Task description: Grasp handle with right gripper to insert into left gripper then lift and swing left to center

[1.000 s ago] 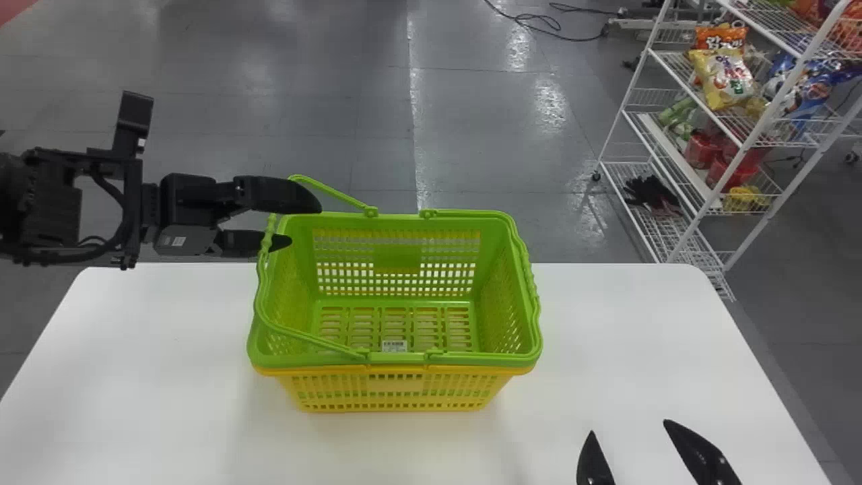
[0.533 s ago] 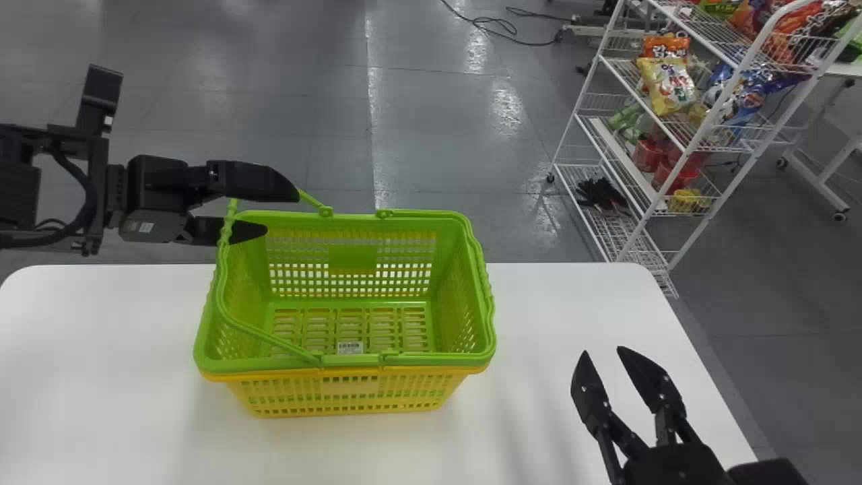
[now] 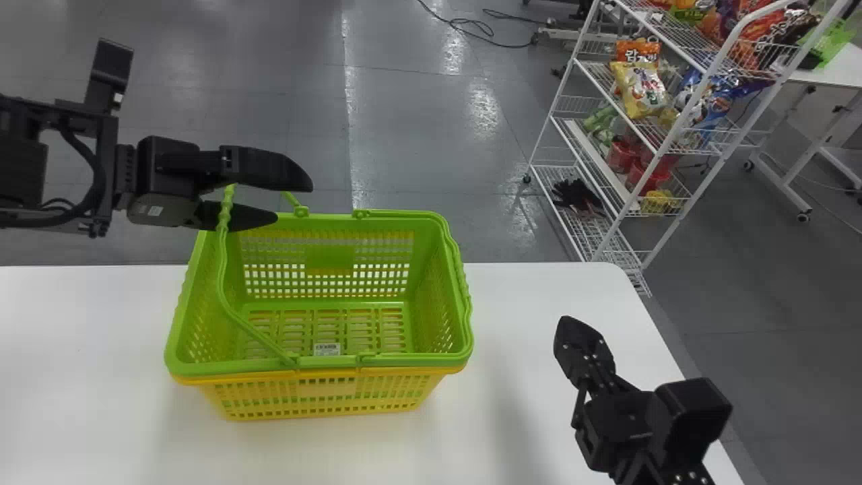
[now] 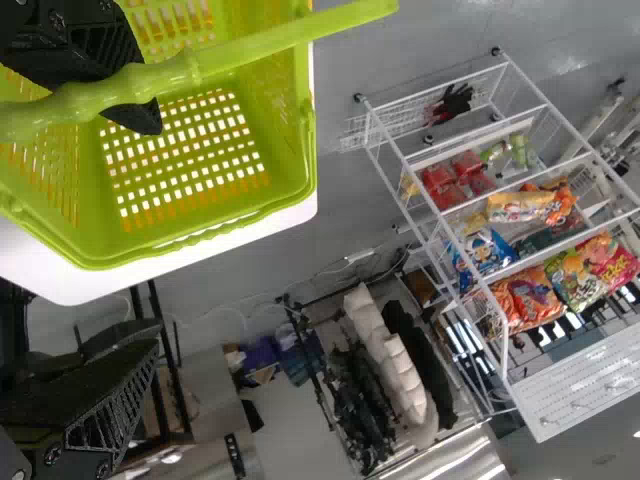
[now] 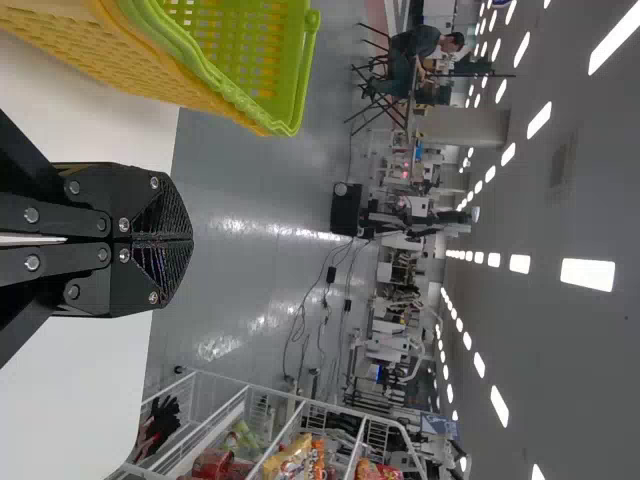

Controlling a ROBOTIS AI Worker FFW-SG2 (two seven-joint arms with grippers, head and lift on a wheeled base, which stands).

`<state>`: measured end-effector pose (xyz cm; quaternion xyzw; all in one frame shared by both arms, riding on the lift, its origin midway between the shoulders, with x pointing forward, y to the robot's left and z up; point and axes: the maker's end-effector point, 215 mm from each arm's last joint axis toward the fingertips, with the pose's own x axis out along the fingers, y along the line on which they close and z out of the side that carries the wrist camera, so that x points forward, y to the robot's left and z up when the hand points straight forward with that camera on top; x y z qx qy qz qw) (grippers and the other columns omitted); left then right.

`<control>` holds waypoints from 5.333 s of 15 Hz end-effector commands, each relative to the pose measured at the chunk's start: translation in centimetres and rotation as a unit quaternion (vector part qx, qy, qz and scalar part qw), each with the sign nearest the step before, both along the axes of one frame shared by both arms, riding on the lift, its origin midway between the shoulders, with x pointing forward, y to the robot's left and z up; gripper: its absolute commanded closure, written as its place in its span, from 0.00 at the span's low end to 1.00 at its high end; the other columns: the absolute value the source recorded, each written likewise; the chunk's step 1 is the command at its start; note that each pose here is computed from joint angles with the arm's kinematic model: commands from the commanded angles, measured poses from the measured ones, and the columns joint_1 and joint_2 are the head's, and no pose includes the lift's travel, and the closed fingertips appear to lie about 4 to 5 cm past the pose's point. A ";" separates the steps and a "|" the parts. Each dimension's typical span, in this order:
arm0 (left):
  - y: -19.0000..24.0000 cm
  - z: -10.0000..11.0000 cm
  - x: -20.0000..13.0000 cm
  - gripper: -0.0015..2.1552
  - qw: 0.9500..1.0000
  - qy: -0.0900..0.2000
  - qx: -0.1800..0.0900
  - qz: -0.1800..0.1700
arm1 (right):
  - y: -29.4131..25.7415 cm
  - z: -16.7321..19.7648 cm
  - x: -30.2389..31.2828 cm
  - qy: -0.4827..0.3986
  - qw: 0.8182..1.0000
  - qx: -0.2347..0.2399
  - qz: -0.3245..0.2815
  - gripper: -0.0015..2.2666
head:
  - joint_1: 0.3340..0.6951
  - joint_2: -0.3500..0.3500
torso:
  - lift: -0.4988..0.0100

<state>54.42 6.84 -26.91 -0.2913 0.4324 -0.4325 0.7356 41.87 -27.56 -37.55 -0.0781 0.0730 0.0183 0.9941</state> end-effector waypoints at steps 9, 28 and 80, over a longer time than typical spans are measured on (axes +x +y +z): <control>-2.3 -0.6 -1.1 0.02 1.000 0.008 -0.007 -0.018 | 3.2 -1.9 5.6 0.039 0.995 -0.083 0.036 0.96 | 1.00 0.18 | 0.80; -2.0 -1.4 -2.2 0.02 1.000 0.013 -0.020 -0.015 | 7.4 -4.3 9.1 0.069 0.989 -0.108 0.072 0.95 | 1.00 0.26 | 0.80; -5.4 -0.2 -2.3 0.02 0.998 0.030 -0.052 -0.037 | 26.7 4.6 5.9 0.025 0.979 -0.065 0.191 0.95 | 1.00 0.52 | 0.80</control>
